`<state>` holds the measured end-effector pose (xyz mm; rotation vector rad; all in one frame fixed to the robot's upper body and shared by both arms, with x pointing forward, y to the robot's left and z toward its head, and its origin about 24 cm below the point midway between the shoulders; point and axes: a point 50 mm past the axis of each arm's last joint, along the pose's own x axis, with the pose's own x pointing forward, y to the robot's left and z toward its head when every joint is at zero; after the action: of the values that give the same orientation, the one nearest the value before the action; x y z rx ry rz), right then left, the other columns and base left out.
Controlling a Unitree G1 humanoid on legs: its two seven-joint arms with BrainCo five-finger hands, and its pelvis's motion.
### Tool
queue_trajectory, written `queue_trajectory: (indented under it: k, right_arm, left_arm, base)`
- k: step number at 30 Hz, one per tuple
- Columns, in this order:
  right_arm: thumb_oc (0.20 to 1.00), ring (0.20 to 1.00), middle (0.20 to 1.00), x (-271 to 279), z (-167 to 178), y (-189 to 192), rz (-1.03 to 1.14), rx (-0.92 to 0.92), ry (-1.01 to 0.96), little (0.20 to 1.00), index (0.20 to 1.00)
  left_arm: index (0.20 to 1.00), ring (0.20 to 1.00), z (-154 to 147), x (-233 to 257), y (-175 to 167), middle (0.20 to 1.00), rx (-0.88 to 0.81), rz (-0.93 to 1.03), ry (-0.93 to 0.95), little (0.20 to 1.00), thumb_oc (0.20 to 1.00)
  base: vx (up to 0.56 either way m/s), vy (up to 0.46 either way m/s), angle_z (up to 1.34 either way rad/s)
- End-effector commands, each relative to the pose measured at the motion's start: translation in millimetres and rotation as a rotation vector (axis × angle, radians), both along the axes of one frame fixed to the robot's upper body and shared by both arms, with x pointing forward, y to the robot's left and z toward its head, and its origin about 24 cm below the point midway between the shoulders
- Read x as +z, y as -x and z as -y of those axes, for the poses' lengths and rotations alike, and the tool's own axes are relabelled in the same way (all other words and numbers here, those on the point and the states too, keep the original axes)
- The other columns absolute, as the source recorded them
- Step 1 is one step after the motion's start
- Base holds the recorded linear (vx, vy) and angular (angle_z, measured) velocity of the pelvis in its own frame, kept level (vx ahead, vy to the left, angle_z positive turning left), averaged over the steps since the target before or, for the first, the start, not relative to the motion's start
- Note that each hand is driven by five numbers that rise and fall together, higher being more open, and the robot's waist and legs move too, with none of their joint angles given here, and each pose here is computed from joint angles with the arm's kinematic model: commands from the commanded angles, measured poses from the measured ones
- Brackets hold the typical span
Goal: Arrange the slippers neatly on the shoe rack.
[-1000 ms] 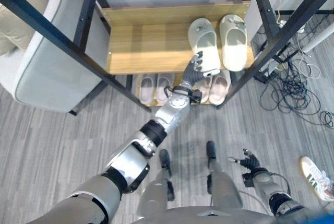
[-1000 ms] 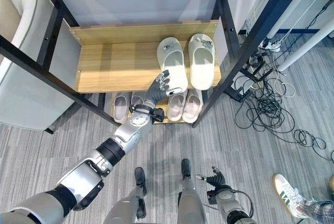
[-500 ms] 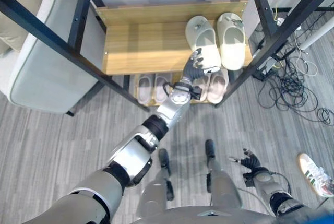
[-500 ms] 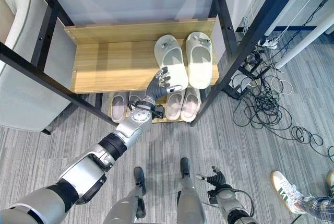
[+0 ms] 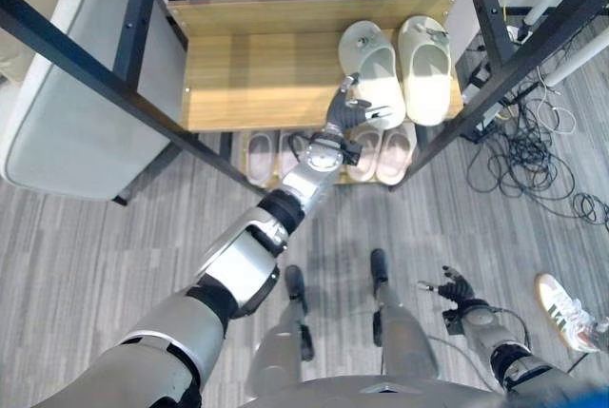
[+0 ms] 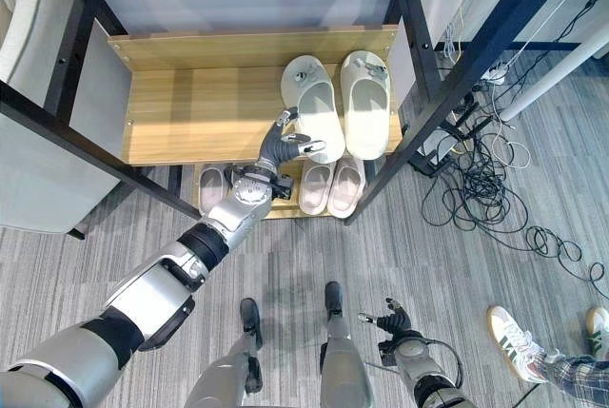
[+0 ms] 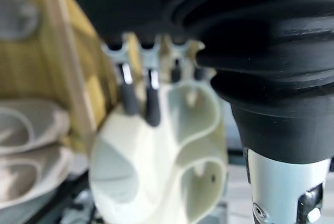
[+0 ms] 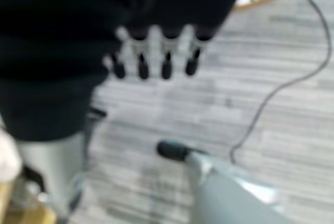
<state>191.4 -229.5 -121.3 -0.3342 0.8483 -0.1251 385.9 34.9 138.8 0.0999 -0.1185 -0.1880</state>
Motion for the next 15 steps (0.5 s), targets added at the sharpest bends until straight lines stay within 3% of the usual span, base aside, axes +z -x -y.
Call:
queue_trajectory:
  k: [1, 15]
  right_arm:
    - [1.0, 1.0, 1.0, 18, 26, -18, 0.053, 0.037, 0.097, 1.0, 1.0]
    - [1.0, 1.0, 1.0, 20, 25, -20, 0.071, 0.041, 0.094, 1.0, 1.0]
  left_arm:
    - [1.0, 1.0, 4, 37, -13, 1.0, 0.041, 0.054, 0.058, 1.0, 1.0]
    - [1.0, 1.0, 17, 59, -10, 1.0, 0.012, 0.125, 0.117, 1.0, 1.0]
  base:
    - [0.0, 0.0, 0.0]
    - [0.0, 0.005, -0.02]
